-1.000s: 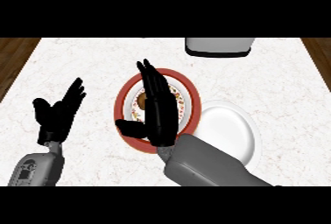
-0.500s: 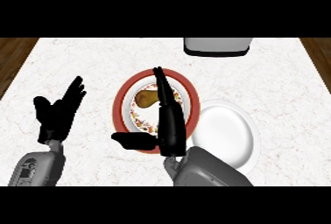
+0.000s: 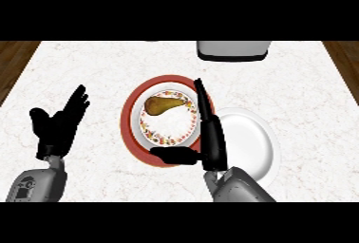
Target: Pick the pear from the plate and place it in the plate
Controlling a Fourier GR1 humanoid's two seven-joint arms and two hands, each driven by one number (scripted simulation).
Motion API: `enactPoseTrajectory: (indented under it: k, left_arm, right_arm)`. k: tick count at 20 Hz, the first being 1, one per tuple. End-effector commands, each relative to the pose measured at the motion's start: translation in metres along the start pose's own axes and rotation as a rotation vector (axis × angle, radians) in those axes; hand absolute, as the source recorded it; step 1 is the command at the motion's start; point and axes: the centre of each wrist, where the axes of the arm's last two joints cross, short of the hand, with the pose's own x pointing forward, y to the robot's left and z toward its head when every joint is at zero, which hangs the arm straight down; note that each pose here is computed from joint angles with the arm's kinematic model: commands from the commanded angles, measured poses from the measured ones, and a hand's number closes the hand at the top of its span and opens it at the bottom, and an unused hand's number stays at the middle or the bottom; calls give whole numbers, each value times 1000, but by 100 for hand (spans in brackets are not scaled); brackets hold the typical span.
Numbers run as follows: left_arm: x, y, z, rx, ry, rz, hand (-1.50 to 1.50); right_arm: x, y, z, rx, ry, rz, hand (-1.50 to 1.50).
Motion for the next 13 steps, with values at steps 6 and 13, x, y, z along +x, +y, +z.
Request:
enactPoseTrajectory:
  k: [6, 13]
  left_arm:
    - [-13, 1, 7, 7, 9, 3, 0]
    - [-4, 8, 11, 5, 10, 3, 0]
  right_arm:
    - [-24, -40, 10, -31, 27, 31, -150]
    - [-26, -52, -3, -19, 53, 78, -150]
